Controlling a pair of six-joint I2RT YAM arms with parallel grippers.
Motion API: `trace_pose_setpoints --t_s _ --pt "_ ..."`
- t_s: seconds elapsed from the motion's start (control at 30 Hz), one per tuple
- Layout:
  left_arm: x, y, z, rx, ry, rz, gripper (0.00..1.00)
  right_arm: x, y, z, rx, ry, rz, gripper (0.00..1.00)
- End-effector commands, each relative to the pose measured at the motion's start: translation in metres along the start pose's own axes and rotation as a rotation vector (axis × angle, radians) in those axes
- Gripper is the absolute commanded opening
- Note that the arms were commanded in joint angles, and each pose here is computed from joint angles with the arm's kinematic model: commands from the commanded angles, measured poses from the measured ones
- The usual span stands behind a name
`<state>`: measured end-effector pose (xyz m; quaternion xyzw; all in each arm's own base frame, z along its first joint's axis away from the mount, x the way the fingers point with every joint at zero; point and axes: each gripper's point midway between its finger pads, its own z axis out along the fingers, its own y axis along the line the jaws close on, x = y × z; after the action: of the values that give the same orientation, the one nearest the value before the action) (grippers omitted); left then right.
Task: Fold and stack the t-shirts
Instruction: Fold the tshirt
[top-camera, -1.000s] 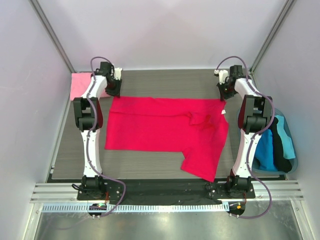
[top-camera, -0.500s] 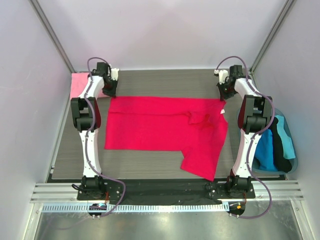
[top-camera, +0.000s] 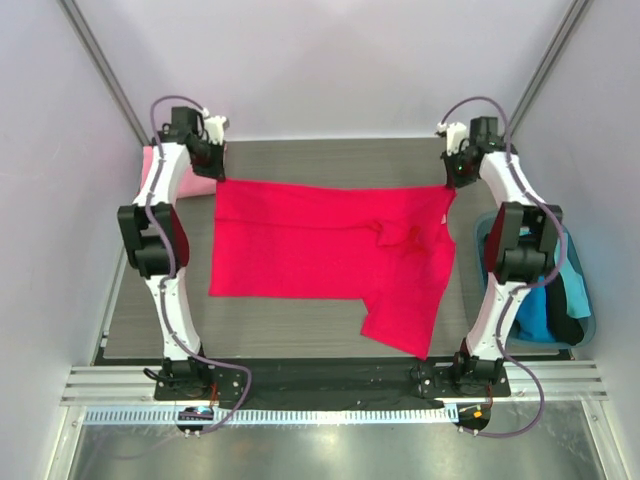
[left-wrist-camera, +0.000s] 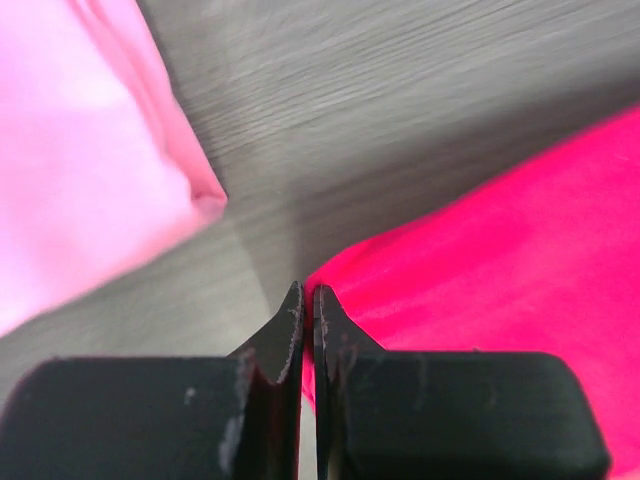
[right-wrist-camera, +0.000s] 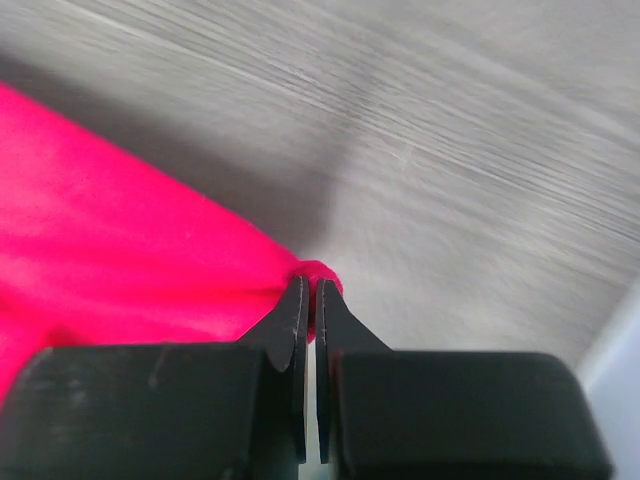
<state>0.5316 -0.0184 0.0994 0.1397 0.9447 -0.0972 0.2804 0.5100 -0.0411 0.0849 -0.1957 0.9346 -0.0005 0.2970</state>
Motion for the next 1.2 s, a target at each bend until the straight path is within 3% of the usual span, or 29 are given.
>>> trace_pose_setpoints --t_s 0.0,0.17,0.2,0.23,0.4,0.9,1.07,1.17 --pt "-0.059 -0.033 -0.121 0.028 -0.257 0.064 0.0 -0.066 -0.008 -0.113 0.11 -0.249 -0.04 0.01" --pt "-0.045 -0.064 -0.182 0.056 -0.327 0.081 0.0 -0.062 0.009 -0.182 0.147 -0.345 -0.092 0.01" --pt "-0.04 -0.068 -0.189 0.058 -0.332 0.084 0.0 -0.065 0.013 -0.213 0.178 -0.4 -0.107 0.01" --pt "-0.04 -0.076 -0.217 0.041 -0.384 0.106 0.0 -0.056 0.017 -0.217 0.181 -0.395 -0.114 0.01" --pt "-0.012 -0.096 -0.273 -0.002 -0.457 0.155 0.0 -0.04 0.04 -0.288 0.243 -0.522 -0.148 0.01" --pt "0.064 -0.164 -0.462 -0.17 -0.79 0.307 0.0 0.031 0.139 -0.551 0.416 -0.969 -0.26 0.01" --pt "0.088 -0.186 -0.523 -0.234 -0.917 0.34 0.0 0.044 0.161 -0.608 0.424 -1.063 -0.244 0.01" --pt "0.093 -0.184 -0.531 -0.266 -0.927 0.333 0.0 0.044 0.164 -0.628 0.452 -1.098 -0.249 0.01"
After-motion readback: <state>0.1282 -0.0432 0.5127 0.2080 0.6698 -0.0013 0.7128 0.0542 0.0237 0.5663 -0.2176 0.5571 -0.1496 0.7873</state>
